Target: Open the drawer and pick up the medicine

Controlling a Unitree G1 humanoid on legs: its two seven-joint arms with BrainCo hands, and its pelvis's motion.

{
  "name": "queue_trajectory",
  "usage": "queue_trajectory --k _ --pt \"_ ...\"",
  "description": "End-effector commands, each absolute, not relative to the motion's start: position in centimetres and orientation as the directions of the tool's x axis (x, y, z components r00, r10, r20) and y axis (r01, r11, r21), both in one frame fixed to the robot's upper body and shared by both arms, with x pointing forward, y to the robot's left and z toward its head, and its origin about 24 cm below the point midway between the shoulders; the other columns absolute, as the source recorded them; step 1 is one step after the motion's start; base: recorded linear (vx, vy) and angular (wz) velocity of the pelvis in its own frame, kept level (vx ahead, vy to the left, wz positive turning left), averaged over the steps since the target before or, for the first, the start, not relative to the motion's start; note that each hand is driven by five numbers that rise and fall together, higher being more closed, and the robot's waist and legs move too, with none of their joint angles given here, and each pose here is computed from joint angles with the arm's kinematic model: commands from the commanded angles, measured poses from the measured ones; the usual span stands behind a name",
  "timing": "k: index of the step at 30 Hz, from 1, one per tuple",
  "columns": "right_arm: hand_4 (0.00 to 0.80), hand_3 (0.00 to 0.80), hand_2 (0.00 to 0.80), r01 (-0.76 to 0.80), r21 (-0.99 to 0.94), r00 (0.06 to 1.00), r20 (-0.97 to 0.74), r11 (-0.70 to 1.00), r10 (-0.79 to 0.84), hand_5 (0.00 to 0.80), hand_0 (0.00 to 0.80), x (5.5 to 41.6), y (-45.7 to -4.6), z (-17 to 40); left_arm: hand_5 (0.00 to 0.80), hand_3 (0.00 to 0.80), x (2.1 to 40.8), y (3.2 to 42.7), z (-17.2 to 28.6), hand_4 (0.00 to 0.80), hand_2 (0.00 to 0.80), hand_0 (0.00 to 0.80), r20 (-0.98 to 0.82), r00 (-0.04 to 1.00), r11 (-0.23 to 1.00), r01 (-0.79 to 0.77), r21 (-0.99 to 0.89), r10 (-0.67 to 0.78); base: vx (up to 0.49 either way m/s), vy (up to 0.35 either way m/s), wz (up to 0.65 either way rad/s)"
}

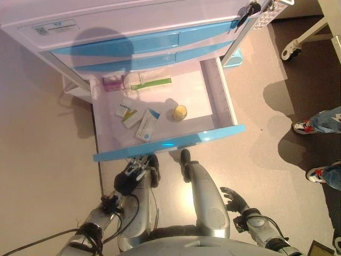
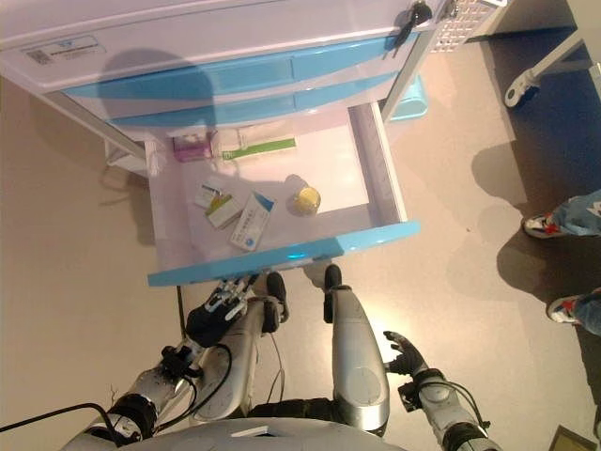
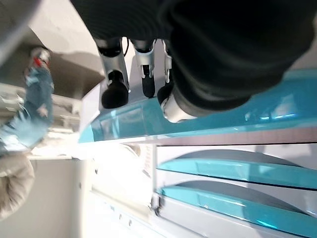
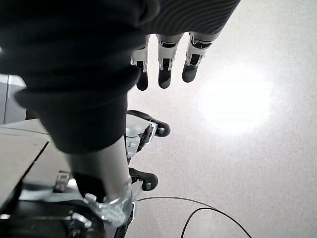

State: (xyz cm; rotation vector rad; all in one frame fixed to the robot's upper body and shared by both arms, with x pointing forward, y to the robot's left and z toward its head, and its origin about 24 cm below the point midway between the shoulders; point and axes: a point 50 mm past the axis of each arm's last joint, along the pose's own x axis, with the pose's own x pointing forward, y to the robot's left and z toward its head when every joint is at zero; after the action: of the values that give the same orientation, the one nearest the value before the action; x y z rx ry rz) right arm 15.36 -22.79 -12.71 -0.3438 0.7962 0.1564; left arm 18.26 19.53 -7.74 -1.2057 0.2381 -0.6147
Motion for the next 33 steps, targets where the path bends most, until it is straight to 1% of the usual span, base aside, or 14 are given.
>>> queue_trajectory --k 1,2,3,4,7,9,10,13,16,19,22,28,30,33 --pt "0.000 0.000 0.000 -0.224 -0.291 0.757 -0.653 0.930 -0.022 0.000 0.000 16.5 -24.5 -11.4 0.800 0.800 14.2 16.9 -9.1 0.800 0.800 0.800 0.139 0.751 0.172 0.320 -0.932 -0.646 0.000 0.000 0.00" --pt "0.000 0.000 0.000 -0.221 -0.289 0.756 -0.655 0.932 -0.024 0.000 0.000 16.4 -24.4 -11.4 0.800 0.800 14.3 17.4 -9.4 0.800 0.800 0.800 0.087 0.774 0.237 0.296 -0.925 -0.627 0.000 0.000 0.00" --pt "0.000 0.000 0.000 -0.221 -0.289 0.755 -0.655 0.932 -0.024 0.000 0.000 16.4 -24.4 -11.5 0.744 0.744 14.4 17.9 -9.6 0.744 0.744 0.744 0.025 0.803 0.305 0.255 -0.918 -0.595 0.000 0.000 0.00" --pt "0.000 0.000 0.000 -0.222 -0.285 0.752 -0.659 0.932 -0.022 0.000 0.000 16.2 -24.4 -11.5 0.000 0.000 14.5 18.6 -10.3 0.000 0.000 0.000 -0.105 0.843 0.429 0.158 -0.889 -0.528 0.027 0.008 0.07" --pt "0.000 0.000 0.000 -0.224 -0.277 0.743 -0.669 0.934 -0.021 0.000 0.000 15.5 -24.1 -11.9 0.000 0.000 14.8 20.4 -11.3 0.000 0.000 0.000 -0.340 0.870 0.649 -0.031 -0.760 -0.357 0.036 0.007 0.09" --pt "0.000 0.000 0.000 -0.220 -0.277 0.740 -0.672 0.935 -0.025 0.000 0.000 15.2 -24.1 -12.1 0.000 0.000 15.0 21.4 -11.8 0.000 0.000 0.000 -0.454 0.859 0.748 -0.137 -0.650 -0.237 0.018 0.009 0.02" --pt "0.000 0.000 0.000 -0.214 -0.276 0.737 -0.675 0.937 -0.031 0.000 0.000 14.9 -24.1 -12.3 0.000 0.000 14.8 22.2 -12.2 0.000 0.000 0.000 -0.531 0.835 0.814 -0.205 -0.543 -0.144 0.040 0.018 0.08" --pt "0.000 0.000 0.000 -0.197 -0.272 0.731 -0.681 0.942 -0.044 0.000 0.000 14.5 -24.3 -12.5 0.000 0.000 14.6 23.7 -12.5 0.000 0.000 0.000 -0.630 0.775 0.918 -0.284 -0.276 0.051 0.037 0.014 0.16" --pt "0.000 0.000 0.000 -0.187 -0.270 0.727 -0.685 0.944 -0.052 0.000 0.000 14.4 -24.8 -12.4 0.000 0.000 14.5 24.5 -12.6 0.000 0.000 0.000 -0.667 0.732 0.955 -0.277 -0.103 0.141 0.023 0.020 0.17" --pt "0.000 0.000 0.000 -0.184 -0.273 0.725 -0.686 0.944 -0.057 0.000 0.000 14.4 -24.8 -12.5 0.000 0.000 14.3 24.5 -13.1 0.000 0.000 0.000 -0.714 0.683 0.966 -0.257 -0.032 0.158 -0.013 0.024 0.15" --pt "0.000 0.000 0.000 -0.185 -0.272 0.717 -0.694 0.944 -0.059 0.000 0.000 14.2 -24.9 -12.6 0.000 0.000 13.7 24.1 -13.7 0.000 0.000 0.000 -0.769 0.629 0.977 -0.211 -0.023 0.117 0.009 0.021 0.09" --pt "0.000 0.000 0.000 -0.206 -0.285 0.699 -0.713 0.936 -0.063 0.000 0.000 13.8 -24.9 -12.9 0.000 0.000 13.1 24.2 -14.4 0.000 0.000 0.000 -0.829 0.547 0.984 -0.175 0.022 0.116 0.007 0.011 0.01" --pt "0.000 0.000 0.000 -0.208 -0.287 0.692 -0.719 0.935 -0.066 0.000 0.000 13.7 -25.0 -13.0 0.000 0.000 13.1 24.2 -14.5 0.000 0.000 0.000 -0.840 0.528 0.983 -0.180 0.033 0.125 0.000 0.000 0.00" --pt "0.000 0.000 0.000 -0.204 -0.284 0.683 -0.727 0.937 -0.072 0.000 0.000 13.6 -24.8 -13.1 0.000 0.000 13.3 24.2 -14.5 0.000 0.000 0.000 -0.834 0.532 0.984 -0.165 0.069 0.147 -0.040 0.030 -0.02"
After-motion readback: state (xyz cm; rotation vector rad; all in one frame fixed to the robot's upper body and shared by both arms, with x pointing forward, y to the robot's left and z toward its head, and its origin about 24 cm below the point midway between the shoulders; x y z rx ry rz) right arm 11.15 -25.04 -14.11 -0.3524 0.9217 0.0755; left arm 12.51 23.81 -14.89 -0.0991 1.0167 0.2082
